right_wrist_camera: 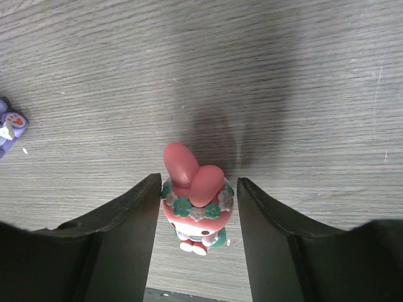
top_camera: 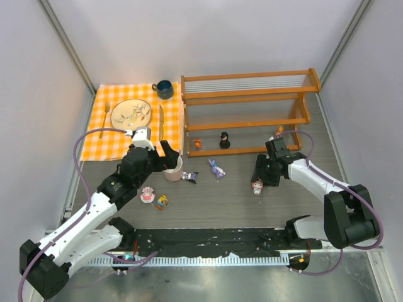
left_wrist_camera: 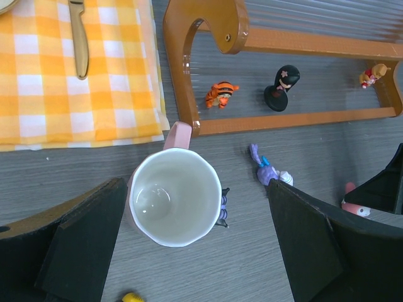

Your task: Place and organize the plastic toys onto the shelf

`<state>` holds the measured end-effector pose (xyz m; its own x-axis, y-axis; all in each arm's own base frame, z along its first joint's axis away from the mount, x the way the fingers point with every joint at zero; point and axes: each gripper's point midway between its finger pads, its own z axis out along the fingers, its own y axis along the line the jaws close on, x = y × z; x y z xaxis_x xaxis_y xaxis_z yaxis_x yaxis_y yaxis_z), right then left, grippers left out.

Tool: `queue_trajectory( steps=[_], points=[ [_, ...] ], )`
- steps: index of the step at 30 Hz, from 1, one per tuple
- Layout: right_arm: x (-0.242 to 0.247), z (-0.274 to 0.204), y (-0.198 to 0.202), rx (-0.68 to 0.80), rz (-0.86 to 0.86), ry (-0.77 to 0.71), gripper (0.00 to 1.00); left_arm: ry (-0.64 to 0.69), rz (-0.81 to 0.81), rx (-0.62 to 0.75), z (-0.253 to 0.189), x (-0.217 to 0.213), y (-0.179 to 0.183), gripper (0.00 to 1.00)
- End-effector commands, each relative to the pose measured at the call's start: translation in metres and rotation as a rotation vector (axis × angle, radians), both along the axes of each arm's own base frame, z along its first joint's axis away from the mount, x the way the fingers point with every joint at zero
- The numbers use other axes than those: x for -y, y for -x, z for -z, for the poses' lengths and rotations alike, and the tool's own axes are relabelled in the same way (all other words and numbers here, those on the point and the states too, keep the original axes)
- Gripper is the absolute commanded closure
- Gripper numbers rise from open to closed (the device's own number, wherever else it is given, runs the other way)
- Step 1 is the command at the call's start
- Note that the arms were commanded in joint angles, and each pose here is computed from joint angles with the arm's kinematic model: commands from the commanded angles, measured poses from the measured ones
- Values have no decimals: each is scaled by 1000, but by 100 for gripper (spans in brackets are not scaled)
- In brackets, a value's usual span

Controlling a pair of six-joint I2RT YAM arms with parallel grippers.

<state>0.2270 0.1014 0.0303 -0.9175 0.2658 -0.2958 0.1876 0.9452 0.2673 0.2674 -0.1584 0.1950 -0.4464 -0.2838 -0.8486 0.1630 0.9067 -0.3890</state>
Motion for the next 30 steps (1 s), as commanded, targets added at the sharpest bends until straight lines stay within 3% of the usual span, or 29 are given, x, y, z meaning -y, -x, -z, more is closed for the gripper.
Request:
queue_trajectory(
  steps=[1,6,17,30],
  points=[
    [-1,-3,-1,11,4,-3,43,36,9,33,-14,4,-1,0],
    [-1,-2,0,6,1,-4,34,34,12,29,-12,4,0,0],
    [-3,0,2,-6,-7,5,35,36,11,30,-11,4,0,0],
    [7,-5,-2,-4,14,114,34,44,13,32,-10,5,1,0]
  ],
)
